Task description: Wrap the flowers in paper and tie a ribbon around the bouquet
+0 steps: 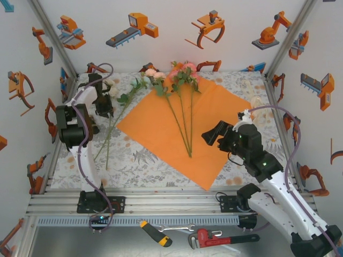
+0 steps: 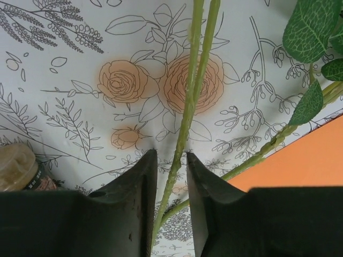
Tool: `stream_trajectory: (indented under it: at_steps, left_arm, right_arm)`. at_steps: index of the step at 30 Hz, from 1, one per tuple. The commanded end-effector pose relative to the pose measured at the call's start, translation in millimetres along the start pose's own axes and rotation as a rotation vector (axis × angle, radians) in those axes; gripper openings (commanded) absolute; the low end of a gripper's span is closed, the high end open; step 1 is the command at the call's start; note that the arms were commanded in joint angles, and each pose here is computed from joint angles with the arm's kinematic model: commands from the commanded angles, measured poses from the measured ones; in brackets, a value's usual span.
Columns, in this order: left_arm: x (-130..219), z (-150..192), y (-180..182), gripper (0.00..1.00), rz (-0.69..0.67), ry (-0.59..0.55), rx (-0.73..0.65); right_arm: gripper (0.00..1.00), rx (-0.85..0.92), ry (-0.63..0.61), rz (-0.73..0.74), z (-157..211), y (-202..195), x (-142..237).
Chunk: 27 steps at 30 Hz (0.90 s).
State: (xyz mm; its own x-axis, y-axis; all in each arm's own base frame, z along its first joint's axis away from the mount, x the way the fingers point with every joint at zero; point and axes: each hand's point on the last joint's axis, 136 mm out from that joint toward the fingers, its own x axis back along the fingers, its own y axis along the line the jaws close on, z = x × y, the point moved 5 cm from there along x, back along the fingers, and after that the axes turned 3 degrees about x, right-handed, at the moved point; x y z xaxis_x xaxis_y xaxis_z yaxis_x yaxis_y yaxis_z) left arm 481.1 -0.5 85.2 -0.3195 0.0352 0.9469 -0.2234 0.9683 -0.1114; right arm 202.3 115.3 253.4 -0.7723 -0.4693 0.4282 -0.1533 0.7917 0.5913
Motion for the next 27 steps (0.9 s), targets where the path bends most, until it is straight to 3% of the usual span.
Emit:
stream_trajectory:
  at_steps: [1,5,9,14,18,21,27]
  left_arm:
    - [-5,5,4,0.17,-0.01,0.052,0.01]
    - [26,-7,-3,0.0,0.026,-0.014,0.02]
    - [94,-23,-19,0.0,0.139,-0.145,0.058]
    - [176,-27,-63,0.0,0.45,-0.279,0.144]
    - [216,-21,-130,0.0,0.746,-0.351,0.147]
    - [228,-15,-192,0.0,0.885,-0.362,0.101]
    - [195,18,-326,0.0,0.928,-0.269,-0.075]
  right_arm:
    - [0.87,0.004,-0.014,-0.003,-2,0,3]
    - [0.87,0.006,-0.02,0.001,-3,0,5]
    - [0.87,0.003,-0.021,0.001,-3,0,5]
    - [0.88,-0.012,-0.027,-0.014,-4,2,0]
    - [0.87,-0.017,-0.017,-0.027,-5,4,-4]
    - [0.87,-0.021,-0.01,-0.027,-3,3,-4]
    - [0.87,-0.024,-0.024,-0.012,0,-1,7]
